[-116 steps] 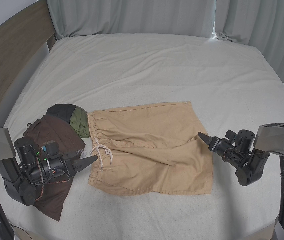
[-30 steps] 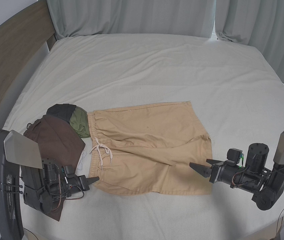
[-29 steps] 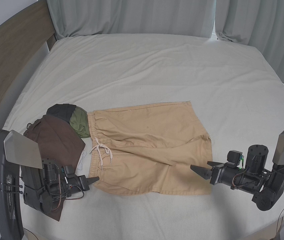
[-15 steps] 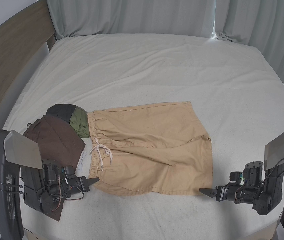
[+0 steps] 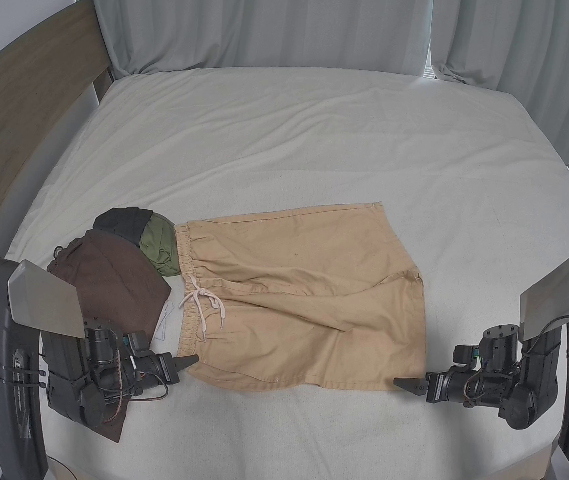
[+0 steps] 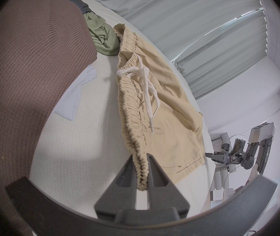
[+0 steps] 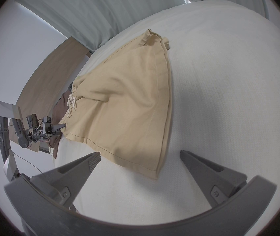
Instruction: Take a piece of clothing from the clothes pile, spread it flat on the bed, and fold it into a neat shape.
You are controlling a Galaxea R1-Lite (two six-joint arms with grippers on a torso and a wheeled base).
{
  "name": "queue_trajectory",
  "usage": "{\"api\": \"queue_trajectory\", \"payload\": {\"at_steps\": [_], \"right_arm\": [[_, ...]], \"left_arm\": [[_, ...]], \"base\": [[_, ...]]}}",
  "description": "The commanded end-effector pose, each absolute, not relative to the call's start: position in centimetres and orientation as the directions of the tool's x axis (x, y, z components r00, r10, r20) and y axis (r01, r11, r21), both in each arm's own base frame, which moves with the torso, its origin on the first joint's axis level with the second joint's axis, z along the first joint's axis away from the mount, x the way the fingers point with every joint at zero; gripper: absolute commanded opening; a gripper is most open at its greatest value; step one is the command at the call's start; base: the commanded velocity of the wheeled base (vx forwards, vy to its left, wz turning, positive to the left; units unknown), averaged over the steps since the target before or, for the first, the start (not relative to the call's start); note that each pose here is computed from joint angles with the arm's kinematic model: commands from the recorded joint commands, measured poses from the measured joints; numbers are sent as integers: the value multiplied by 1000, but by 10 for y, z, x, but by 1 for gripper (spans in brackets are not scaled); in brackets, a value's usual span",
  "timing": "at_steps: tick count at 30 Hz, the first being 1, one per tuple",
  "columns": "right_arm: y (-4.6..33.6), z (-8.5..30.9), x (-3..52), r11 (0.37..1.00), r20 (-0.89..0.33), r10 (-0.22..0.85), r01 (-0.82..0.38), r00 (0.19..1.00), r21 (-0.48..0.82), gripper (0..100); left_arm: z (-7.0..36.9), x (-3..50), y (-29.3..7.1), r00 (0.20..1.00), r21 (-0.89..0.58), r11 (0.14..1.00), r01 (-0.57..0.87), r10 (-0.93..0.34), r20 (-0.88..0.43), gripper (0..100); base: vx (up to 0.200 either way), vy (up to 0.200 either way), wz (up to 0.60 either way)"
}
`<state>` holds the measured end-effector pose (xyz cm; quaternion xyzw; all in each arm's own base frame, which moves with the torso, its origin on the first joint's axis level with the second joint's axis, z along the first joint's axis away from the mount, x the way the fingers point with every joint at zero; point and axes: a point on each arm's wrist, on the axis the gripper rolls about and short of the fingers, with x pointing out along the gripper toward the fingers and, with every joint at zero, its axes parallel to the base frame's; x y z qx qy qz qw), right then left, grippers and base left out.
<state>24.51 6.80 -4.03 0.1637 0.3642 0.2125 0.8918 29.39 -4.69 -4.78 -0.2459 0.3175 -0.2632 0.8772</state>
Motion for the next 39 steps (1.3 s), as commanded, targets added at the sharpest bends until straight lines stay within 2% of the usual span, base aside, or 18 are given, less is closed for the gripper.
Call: {"api": "queue_trajectory", "payload": {"at_steps": [1, 2, 17, 23, 30, 39], "right_arm": [[69, -46, 247, 852, -587, 507, -263, 631, 454, 100], [70, -46, 248, 850, -584, 510, -266, 632, 455, 0], [62, -44, 240, 857, -604, 495, -237, 625, 457, 0], [54, -28, 232, 857, -583, 489, -232, 649, 460, 0], [43, -19, 210, 829, -598, 533, -229, 599, 509, 0], [45, -12, 208, 822, -580, 547, -254, 603, 510, 0]], "left_arm": [[-49, 294, -47, 659, -599, 741, 303, -617, -429, 0], [-49, 294, -47, 661, -598, 742, 303, -616, -429, 0], [-49, 296, -44, 663, -603, 738, 302, -617, -423, 0], [-42, 288, -33, 642, -605, 719, 342, -649, -409, 0], [-35, 248, -11, 594, -596, 721, 353, -665, -452, 0], [-20, 227, -9, 562, -626, 685, 373, -704, -435, 0]], "base": [[0, 0, 0], [0, 0, 0], [0, 0, 0], [0, 0, 0], [0, 0, 0], [0, 0, 0]]}}
